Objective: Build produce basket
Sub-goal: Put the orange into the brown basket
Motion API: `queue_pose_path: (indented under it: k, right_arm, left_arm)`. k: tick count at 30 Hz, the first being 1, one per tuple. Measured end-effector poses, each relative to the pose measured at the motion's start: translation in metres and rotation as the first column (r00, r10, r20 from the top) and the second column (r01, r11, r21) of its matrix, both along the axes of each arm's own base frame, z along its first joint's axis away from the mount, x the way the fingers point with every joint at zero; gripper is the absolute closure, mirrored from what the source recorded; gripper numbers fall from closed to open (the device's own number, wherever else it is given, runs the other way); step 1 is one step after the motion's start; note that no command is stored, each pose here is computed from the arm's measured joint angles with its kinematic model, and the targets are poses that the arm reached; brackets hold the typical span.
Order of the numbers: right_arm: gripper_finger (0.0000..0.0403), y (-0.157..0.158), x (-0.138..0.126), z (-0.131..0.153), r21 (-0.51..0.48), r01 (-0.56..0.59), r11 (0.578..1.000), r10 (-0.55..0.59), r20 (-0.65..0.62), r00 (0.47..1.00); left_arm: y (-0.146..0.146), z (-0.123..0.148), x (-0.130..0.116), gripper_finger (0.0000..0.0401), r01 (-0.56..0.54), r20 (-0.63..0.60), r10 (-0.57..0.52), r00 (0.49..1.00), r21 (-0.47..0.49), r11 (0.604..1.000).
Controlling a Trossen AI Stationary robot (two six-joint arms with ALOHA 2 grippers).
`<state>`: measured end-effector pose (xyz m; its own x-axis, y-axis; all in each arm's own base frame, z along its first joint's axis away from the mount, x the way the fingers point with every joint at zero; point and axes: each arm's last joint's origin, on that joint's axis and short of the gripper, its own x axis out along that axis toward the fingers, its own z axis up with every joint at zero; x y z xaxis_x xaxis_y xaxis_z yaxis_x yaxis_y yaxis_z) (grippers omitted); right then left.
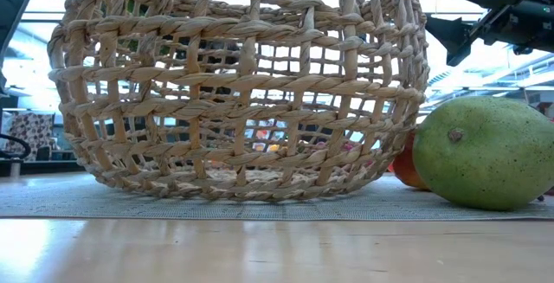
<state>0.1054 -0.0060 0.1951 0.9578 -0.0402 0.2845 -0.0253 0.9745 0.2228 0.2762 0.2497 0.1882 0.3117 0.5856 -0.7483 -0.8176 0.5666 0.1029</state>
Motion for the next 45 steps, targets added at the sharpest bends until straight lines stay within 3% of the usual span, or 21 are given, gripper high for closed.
queue_pose_path:
  k: [8,14,24,35,40,45]
  right_arm:
    - [0.0095,0.0,0.0,0.0,0.0,0.0,1.0,0.0,0.001,1.0]
    - [0.0095,0.0,0.0,0.0,0.0,0.0,1.0,0.0,0.0,1.0]
    - [0.0095,0.0,0.0,0.0,0.0,0.0,1.0,0.0,0.0,1.0]
    - [0.0095,0.0,0.0,0.0,0.0,0.0,1.0,0.0,0.0,1.0]
    - [0.0095,0.0,0.0,0.0,0.0,0.0,1.0,0.0,0.0,1.0]
    - [0.0095,0.0,0.0,0.0,0.0,0.0,1.0,0.0,0.0,1.0]
  left_arm:
    - [0.009,-0.039,0.002,0.0002,-0.042,-0.059,0.038,0.998,-0.076,0.996]
    - [0.01,-0.049,0.002,0.0002,-0.043,-0.084,0.036,0.996,-0.089,0.995]
    - [0.01,-0.049,0.001,0.0033,-0.021,-0.109,0.011,0.994,-0.088,0.996]
    - [0.009,-0.049,0.001,0.0157,0.015,-0.118,-0.026,0.993,-0.093,0.996]
    - [0.005,-0.038,0.002,0.0157,0.065,-0.062,-0.073,0.995,-0.124,0.99]
    - [-0.008,-0.007,0.002,0.0144,0.121,0.01,-0.121,0.993,-0.111,0.986]
